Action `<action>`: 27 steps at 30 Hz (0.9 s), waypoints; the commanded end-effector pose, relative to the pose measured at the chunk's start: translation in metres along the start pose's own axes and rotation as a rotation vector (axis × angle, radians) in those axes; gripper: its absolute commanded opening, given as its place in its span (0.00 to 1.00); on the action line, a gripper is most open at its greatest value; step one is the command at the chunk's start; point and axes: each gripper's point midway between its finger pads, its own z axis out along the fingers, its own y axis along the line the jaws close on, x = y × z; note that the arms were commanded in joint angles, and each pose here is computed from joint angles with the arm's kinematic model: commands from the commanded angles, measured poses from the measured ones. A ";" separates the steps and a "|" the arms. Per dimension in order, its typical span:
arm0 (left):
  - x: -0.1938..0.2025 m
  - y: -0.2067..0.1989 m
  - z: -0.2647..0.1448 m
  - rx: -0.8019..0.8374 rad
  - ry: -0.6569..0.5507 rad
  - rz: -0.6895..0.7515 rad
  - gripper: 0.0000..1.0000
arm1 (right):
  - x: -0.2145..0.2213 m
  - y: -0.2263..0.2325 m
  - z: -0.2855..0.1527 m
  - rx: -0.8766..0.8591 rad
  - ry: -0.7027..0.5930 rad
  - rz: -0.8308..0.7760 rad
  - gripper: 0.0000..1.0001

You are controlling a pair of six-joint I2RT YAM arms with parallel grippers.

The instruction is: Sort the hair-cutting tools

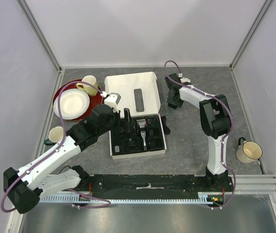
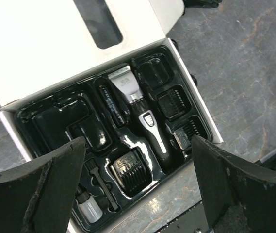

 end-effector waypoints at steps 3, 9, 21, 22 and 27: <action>-0.018 -0.031 -0.003 0.155 -0.050 -0.007 0.92 | -0.025 0.003 -0.064 -0.141 -0.060 0.113 0.25; -0.027 -0.079 -0.010 0.393 -0.051 -0.018 0.89 | -0.033 -0.009 -0.156 -0.388 -0.150 0.252 0.22; -0.079 -0.198 -0.012 0.595 -0.402 0.067 0.86 | -0.007 -0.045 -0.301 -0.733 -0.113 0.555 0.19; -0.083 -0.194 -0.006 0.548 -0.447 0.049 0.86 | -0.006 -0.047 -0.304 -0.739 -0.107 0.573 0.19; -0.100 -0.210 -0.001 0.491 -0.639 0.018 0.82 | 0.001 -0.060 -0.332 -0.793 -0.059 0.665 0.15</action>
